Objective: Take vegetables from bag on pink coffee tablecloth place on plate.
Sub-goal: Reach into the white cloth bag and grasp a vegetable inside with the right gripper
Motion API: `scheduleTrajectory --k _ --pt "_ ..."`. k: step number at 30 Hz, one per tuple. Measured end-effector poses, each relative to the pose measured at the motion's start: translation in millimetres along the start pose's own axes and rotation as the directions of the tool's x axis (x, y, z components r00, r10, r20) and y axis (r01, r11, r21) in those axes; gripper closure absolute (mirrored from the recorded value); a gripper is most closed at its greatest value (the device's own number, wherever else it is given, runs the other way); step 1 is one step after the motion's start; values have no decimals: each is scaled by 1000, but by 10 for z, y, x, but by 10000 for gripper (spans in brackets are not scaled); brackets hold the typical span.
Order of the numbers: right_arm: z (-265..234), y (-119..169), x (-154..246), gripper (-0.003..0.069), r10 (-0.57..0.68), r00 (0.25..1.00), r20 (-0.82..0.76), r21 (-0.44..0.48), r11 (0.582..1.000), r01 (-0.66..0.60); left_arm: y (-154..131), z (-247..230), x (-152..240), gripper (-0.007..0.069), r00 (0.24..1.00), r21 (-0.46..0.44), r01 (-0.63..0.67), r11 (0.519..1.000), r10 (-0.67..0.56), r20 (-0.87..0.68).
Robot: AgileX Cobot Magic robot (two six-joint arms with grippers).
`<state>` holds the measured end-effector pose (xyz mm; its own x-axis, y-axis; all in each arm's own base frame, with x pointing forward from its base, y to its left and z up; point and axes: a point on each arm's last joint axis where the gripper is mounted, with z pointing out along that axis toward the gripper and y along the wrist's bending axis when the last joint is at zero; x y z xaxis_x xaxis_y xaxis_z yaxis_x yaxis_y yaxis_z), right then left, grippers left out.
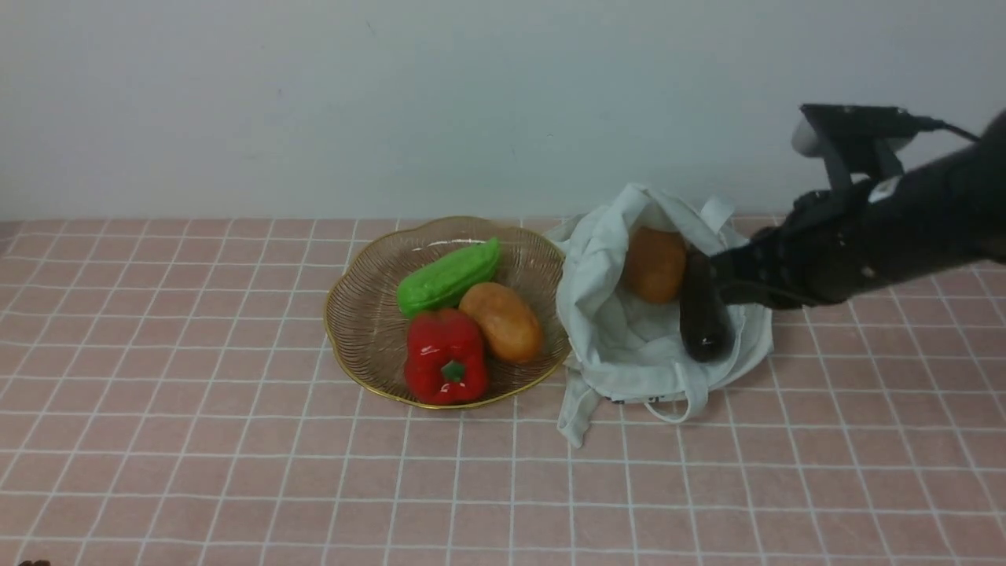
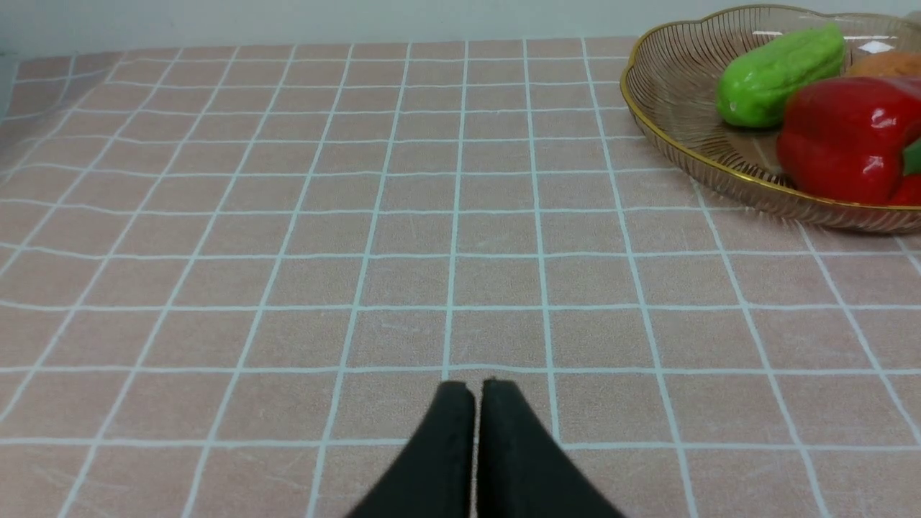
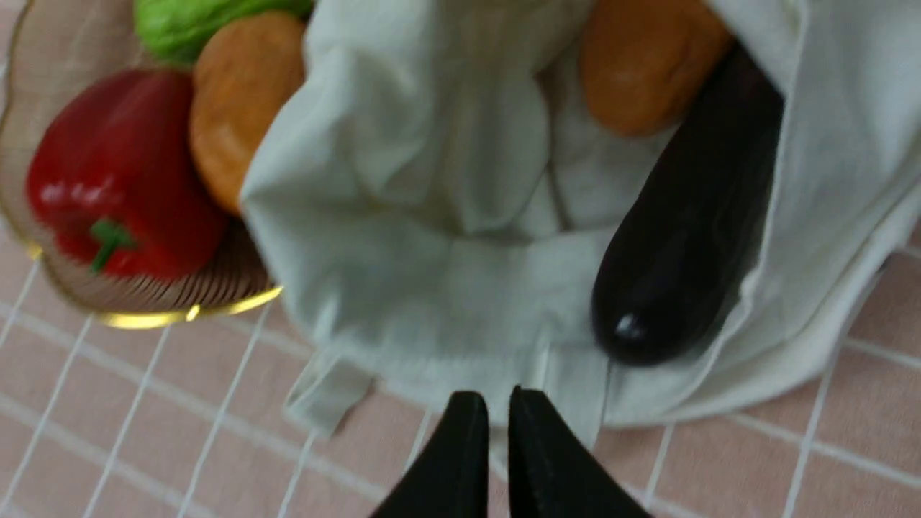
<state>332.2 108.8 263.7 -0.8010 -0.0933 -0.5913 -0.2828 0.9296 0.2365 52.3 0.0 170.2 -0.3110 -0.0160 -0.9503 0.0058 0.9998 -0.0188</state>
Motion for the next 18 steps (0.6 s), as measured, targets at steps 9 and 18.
scheduleTrajectory --k 9,18 --pt "515 -28 -106 487 38 997 68 44 998 -41 0 0 0 630 1000 0 0 1000 0 0" --pt "1020 -180 -82 328 153 970 191 79 982 -171 0 0 0 630 1000 0 0 1000 0 0"
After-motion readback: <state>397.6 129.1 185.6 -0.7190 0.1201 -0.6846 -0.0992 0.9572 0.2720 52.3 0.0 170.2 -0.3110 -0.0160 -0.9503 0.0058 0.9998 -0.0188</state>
